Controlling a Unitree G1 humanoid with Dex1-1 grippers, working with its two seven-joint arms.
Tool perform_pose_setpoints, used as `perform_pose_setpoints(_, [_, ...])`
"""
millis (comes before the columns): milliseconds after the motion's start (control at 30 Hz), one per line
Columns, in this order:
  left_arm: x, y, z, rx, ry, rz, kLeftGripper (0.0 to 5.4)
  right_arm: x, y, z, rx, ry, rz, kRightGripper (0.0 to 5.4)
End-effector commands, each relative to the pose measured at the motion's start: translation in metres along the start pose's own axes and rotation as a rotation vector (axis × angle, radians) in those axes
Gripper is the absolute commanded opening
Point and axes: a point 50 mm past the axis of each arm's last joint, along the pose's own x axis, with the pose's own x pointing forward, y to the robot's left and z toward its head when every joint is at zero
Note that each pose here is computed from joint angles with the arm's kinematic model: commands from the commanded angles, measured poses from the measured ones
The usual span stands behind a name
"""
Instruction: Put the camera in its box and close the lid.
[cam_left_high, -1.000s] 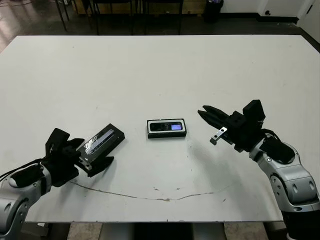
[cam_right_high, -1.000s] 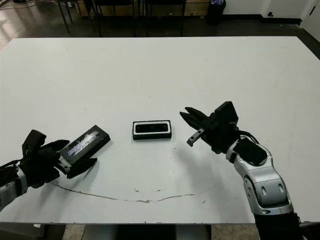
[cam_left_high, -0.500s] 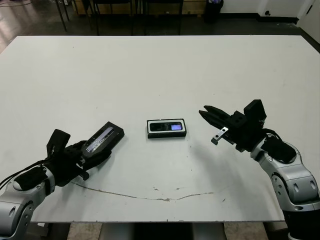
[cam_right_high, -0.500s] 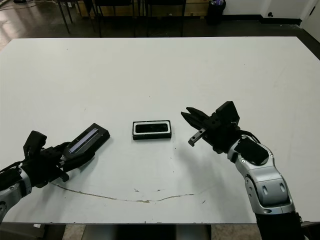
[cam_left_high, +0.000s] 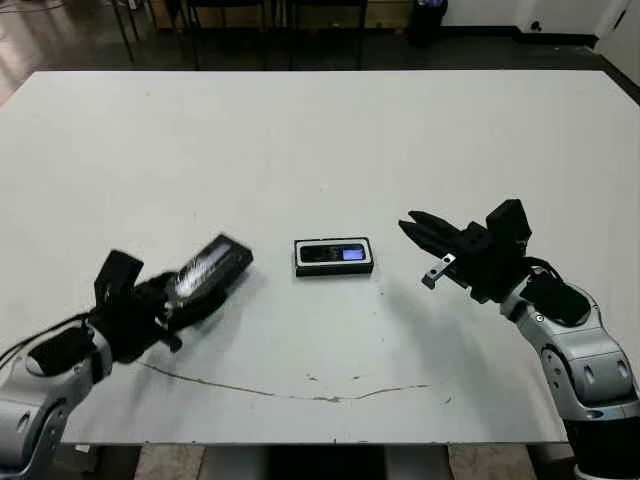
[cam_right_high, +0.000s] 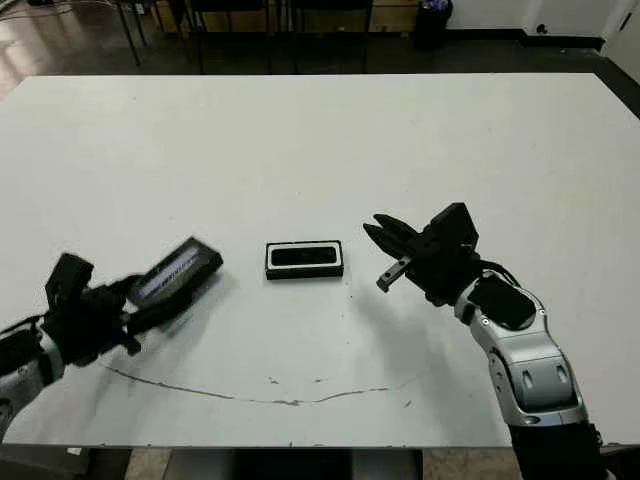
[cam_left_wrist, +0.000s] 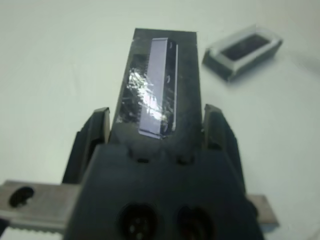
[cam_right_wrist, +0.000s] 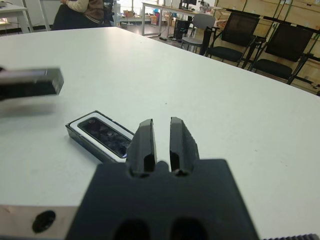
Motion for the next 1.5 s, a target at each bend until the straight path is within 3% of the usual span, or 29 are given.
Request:
perform_pose_setpoints(33, [0.011, 0.008, 0.019, 0.111, -0.034, -0.041, 1.81, -0.001, -0.007, 0.0, 0.018, 0.02, -0.031, 0.0])
perform_pose_setpoints(167, [0.033, 0.015, 0.042, 0.21, -0.077, -0.117, 1.8, -0.001, -0.015, 0.001, 0.128, 0.054, -0.074, 0.0])
perform_pose_setpoints(267, [0.049, 0.016, 0.048, 0.248, -0.087, -0.168, 1.8, -0.003, -0.021, 0.003, 0.178, 0.055, -0.085, 0.0])
perform_pose_setpoints(400, [0.068, 0.016, 0.047, 0.284, -0.072, -0.239, 1.8, -0.006, -0.027, 0.003, 0.214, 0.057, -0.105, 0.0])
perform_pose_setpoints(633, [0.092, 0.017, 0.039, 0.398, 0.017, -0.381, 1.8, -0.01, -0.031, 0.002, 0.186, 0.076, -0.123, 0.0])
perform_pose_setpoints(767, [0.103, 0.015, 0.033, 0.402, 0.065, -0.469, 1.8, -0.009, -0.032, 0.001, 0.191, 0.076, -0.126, 0.0])
perform_pose_setpoints(1000, [0.111, 0.013, 0.028, 0.416, 0.178, -0.568, 1.8, -0.008, -0.032, -0.001, 0.172, 0.071, -0.119, 0.0])
perform_pose_setpoints(1500, [0.113, 0.012, 0.02, 0.327, 0.21, -0.693, 1.8, -0.006, -0.03, -0.008, 0.12, 0.049, -0.109, 0.0])
